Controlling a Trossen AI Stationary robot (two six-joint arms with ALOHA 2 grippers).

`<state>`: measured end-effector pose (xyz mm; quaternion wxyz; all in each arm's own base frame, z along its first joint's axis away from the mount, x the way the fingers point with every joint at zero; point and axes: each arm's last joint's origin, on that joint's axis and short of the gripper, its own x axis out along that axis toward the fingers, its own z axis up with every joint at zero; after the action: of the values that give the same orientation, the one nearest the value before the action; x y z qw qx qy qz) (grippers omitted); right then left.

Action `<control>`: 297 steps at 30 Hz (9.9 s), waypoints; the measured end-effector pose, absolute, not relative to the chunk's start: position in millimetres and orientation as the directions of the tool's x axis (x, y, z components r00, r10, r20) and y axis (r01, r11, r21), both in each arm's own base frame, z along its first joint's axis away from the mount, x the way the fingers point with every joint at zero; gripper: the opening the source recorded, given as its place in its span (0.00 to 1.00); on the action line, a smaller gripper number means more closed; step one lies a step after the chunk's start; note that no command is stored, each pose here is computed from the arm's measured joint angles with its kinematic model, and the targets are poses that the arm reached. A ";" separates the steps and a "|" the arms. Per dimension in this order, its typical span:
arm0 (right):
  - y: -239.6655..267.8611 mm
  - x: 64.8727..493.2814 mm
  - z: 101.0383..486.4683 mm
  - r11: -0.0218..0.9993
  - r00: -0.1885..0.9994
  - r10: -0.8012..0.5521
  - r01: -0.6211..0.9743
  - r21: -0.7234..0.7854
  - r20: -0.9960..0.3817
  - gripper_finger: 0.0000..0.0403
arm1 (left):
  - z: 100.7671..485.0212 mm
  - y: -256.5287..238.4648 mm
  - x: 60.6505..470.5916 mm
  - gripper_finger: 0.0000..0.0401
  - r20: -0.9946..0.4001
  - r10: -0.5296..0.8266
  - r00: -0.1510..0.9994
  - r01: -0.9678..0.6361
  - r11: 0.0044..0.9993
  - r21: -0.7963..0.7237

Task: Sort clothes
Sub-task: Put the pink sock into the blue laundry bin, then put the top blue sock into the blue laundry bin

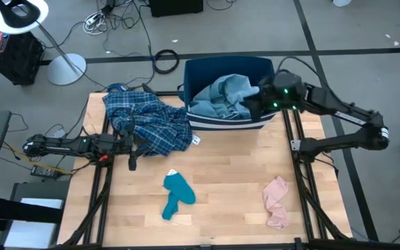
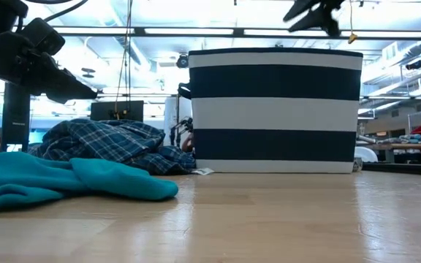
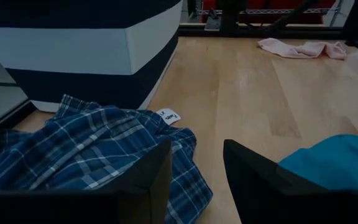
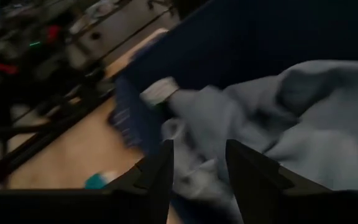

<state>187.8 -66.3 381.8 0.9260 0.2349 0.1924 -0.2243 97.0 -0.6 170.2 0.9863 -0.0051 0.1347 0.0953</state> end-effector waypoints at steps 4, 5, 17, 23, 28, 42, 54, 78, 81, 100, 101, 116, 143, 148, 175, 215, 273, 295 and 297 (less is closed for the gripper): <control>-35.1 182.4 384.0 0.799 0.841 -0.262 0.464 0.383 -0.473 0.37 | 170.0 -0.6 97.0 0.38 -0.269 0.187 0.945 -0.189 0.982 0.016; -27.3 181.4 383.1 0.796 0.838 -0.250 0.463 0.389 -0.485 0.37 | 170.0 -0.6 97.0 0.38 -0.269 0.187 0.945 -0.190 0.982 0.015; 43.9 178.4 353.3 0.673 0.693 -0.112 0.580 0.458 -0.712 0.37 | 169.8 -0.5 96.9 0.38 -0.271 0.187 0.944 -0.195 0.981 -0.005; 69.4 178.7 334.0 0.578 0.559 -0.071 0.698 0.423 -0.826 0.37 | 169.6 -0.6 96.8 0.38 -0.273 0.186 0.944 -0.195 0.981 -0.005; 85.5 177.4 310.2 0.496 0.341 -0.138 0.836 0.233 -0.930 0.37 | 169.6 -0.5 96.8 0.38 -0.273 0.187 0.944 -0.195 0.981 -0.005; 143.9 189.3 254.3 0.471 0.049 -0.188 0.881 -0.046 -0.981 0.40 | 168.0 -0.6 96.4 0.38 -0.289 0.186 0.939 -0.203 0.979 -0.029; 150.0 163.5 183.8 0.393 0.100 0.043 0.913 0.108 -0.994 0.44 | 168.3 -0.5 96.5 0.38 -0.287 0.186 0.940 -0.203 0.979 -0.028; 130.8 198.8 199.7 0.548 0.187 -0.034 0.825 0.138 -0.982 0.01 | 168.5 -0.5 96.5 0.38 -0.284 0.187 0.940 -0.202 0.979 -0.026; 117.8 211.5 226.0 0.586 0.247 -0.111 0.798 0.138 -0.963 0.01 | 170.1 -0.6 97.0 0.38 -0.268 0.186 0.945 -0.201 0.979 -0.028; 1.7 277.8 412.1 0.815 0.705 -0.417 0.570 0.107 -0.573 0.00 | 170.9 -0.5 97.2 0.38 -0.259 0.190 0.947 -0.198 0.980 -0.006; -5.3 279.0 421.1 0.818 0.724 -0.436 0.566 0.099 -0.534 0.00 | 170.9 -0.5 97.2 0.38 -0.260 0.190 0.947 -0.197 0.980 -0.004; -119.6 288.9 448.2 0.696 0.664 -0.658 0.717 0.050 -0.355 0.01 | 171.3 -0.3 97.3 0.38 -0.256 0.197 0.946 -0.198 0.980 0.020; -194.8 346.3 304.6 0.694 0.395 -0.360 0.719 0.039 -0.845 0.45 | 170.1 -0.3 97.0 0.38 -0.268 0.197 0.943 -0.197 0.980 0.026; -179.4 318.5 348.2 0.700 0.455 -0.393 0.712 0.061 -0.799 0.46 | 170.1 -0.3 97.0 0.38 -0.267 0.197 0.943 -0.197 0.980 0.026; 18.2 351.8 368.9 0.982 0.654 -0.069 0.179 0.066 -0.754 0.46 | 171.0 -0.3 97.2 0.38 -0.258 0.197 0.946 -0.200 0.980 0.015; 42.1 482.1 193.8 0.986 0.640 0.163 -0.082 0.144 -0.751 0.40 | 170.3 -0.3 97.0 0.38 -0.265 0.196 0.944 -0.204 0.979 -0.003; 40.9 447.9 126.1 0.999 0.636 -0.013 0.045 0.021 -0.772 0.01 | 169.9 -0.3 96.9 0.38 -0.269 0.196 0.943 -0.205 0.979 -0.002; 22.3 366.0 327.8 0.946 0.821 -0.314 0.230 -0.226 -0.477 0.00 | 174.0 -0.3 98.0 0.38 -0.228 0.196 0.954 -0.205 0.979 -0.015; 17.2 353.5 346.1 0.927 0.829 -0.363 0.272 -0.259 -0.426 0.00 | 174.1 -0.4 98.0 0.38 -0.227 0.196 0.954 -0.204 0.979 -0.016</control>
<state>353.5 17.2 346.1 0.9516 -0.0942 0.2406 -0.1667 98.0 -0.4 174.1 0.9883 -0.0194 0.1128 0.1012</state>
